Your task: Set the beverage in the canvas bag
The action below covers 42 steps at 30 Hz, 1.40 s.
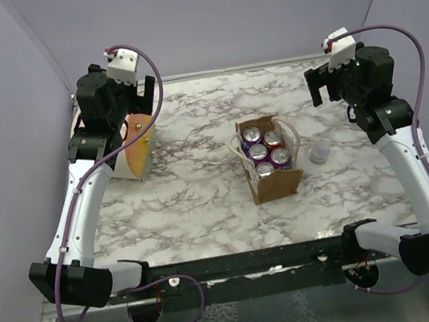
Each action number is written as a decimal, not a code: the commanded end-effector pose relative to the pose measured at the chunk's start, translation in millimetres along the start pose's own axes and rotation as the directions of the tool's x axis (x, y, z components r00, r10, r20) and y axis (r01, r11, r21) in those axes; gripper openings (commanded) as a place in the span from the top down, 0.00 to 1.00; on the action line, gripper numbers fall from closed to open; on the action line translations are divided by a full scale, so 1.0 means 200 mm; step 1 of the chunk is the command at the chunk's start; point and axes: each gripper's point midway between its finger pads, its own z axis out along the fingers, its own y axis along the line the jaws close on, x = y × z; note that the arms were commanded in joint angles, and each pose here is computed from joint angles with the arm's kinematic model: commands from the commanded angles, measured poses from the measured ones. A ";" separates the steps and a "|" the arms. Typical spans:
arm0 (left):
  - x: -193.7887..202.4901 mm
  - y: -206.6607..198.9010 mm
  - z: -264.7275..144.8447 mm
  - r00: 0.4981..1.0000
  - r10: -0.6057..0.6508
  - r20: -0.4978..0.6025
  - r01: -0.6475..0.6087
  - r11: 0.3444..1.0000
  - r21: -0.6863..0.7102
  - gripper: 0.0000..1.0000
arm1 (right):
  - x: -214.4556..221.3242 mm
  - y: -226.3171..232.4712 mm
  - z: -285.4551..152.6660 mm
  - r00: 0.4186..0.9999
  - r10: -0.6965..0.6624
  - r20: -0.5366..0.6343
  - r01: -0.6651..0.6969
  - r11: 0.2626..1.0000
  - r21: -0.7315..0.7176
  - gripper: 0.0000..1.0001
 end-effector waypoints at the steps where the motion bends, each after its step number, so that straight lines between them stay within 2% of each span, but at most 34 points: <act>1: -0.09 0.07 -0.04 0.999 -0.027 0.048 0.029 0.998 -0.050 0.01 | -0.01 -0.06 -0.06 1.000 0.017 0.023 -0.019 0.998 0.066 0.01; 13: -0.06 0.09 -0.08 0.995 -0.078 0.067 0.083 0.993 -0.085 0.01 | 0.04 -0.07 -0.26 1.000 0.014 0.023 -0.016 0.996 0.092 0.00; 22: -0.10 0.03 -0.12 0.987 -0.112 0.117 0.116 0.993 -0.027 0.01 | 0.01 -0.07 -0.34 0.998 0.013 0.053 -0.017 0.996 0.087 0.01; 34: -0.10 0.07 -0.18 0.991 -0.078 0.108 0.083 0.996 -0.041 0.01 | 0.00 -0.11 -0.39 0.996 0.036 0.080 -0.045 0.993 0.112 0.00; 42: -0.04 0.10 -0.31 0.993 -0.040 0.113 0.049 0.996 -0.079 0.01 | -0.07 -0.20 -0.51 0.982 0.082 0.167 -0.107 0.984 0.141 0.00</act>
